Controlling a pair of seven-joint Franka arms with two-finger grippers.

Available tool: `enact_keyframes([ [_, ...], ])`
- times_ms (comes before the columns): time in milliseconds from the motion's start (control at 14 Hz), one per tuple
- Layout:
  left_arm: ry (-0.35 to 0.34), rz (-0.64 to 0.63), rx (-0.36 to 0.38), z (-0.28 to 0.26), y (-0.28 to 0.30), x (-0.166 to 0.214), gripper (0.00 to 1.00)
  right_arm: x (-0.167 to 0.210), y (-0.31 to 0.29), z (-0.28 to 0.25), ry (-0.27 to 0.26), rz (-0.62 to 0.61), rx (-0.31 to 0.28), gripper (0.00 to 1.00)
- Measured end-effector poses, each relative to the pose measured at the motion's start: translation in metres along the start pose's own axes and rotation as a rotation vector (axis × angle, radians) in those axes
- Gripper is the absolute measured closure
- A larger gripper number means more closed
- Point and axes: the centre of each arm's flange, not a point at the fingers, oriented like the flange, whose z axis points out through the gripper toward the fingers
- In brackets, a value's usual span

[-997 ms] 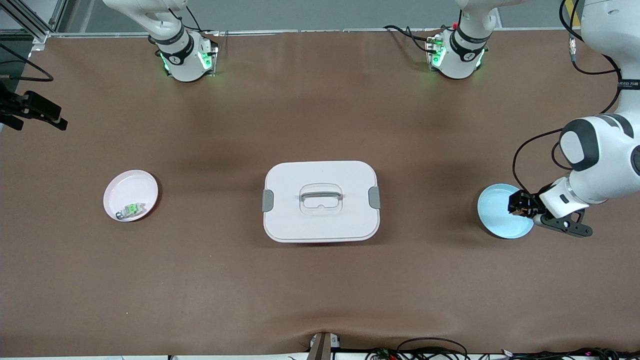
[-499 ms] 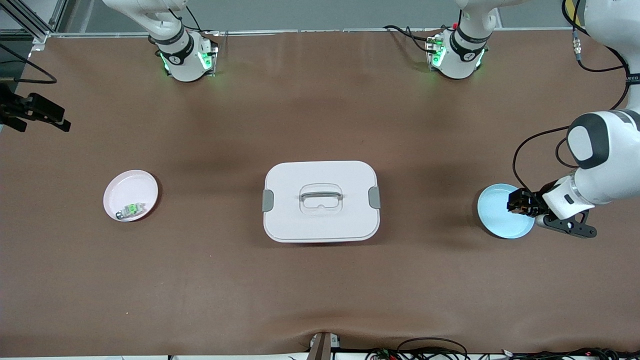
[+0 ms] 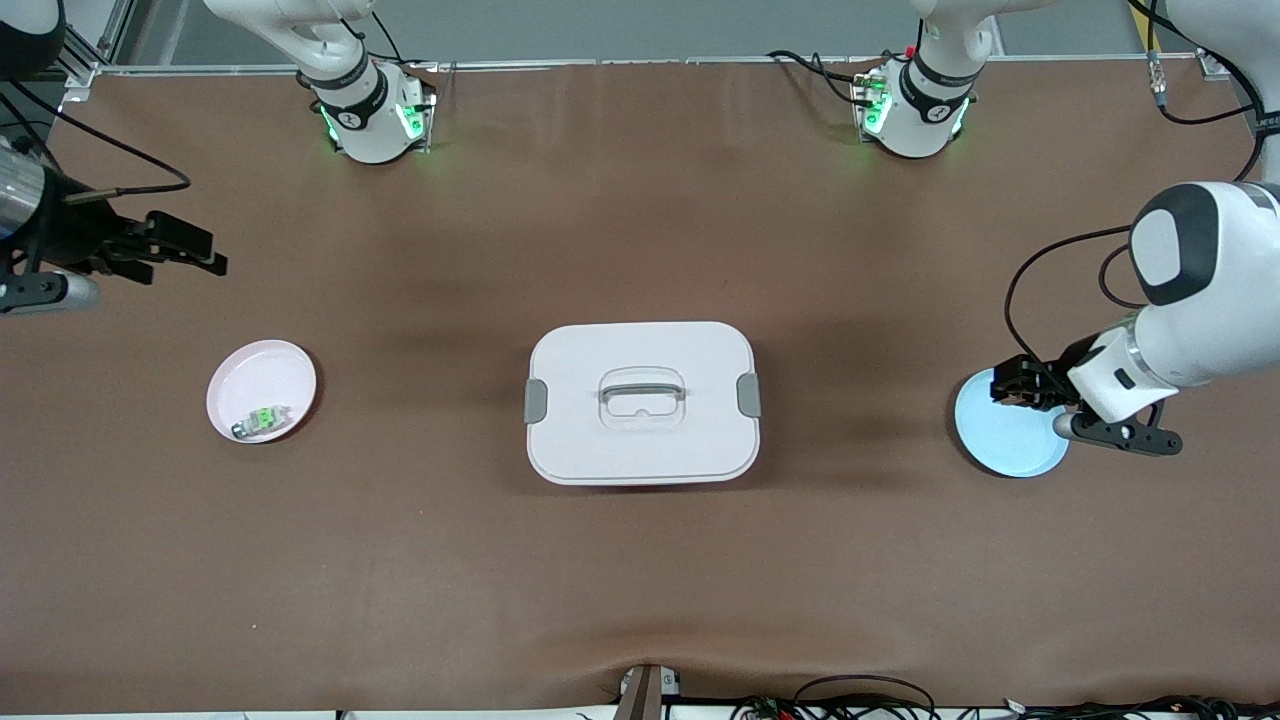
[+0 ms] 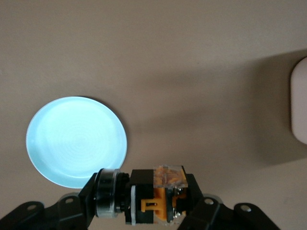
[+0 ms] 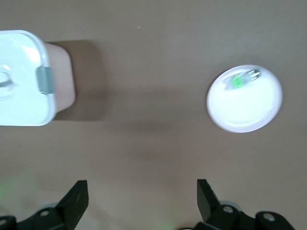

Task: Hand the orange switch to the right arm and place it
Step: 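Lift the switch with the left gripper while the right gripper reaches toward it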

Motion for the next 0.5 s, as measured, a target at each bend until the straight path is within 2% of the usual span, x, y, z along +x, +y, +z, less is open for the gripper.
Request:
enact_keyframes([
  [285, -0.052, -0.104, -0.014, -0.018, 0.062, -0.006, 0.28, -0.001, -0.05, 0.027, -0.037, 0.116, 0.083, 0.0],
  [499, -0.096, -0.215, -0.019, -0.038, 0.102, -0.01, 0.28, -0.001, -0.082, 0.062, -0.002, 0.153, 0.152, 0.0],
])
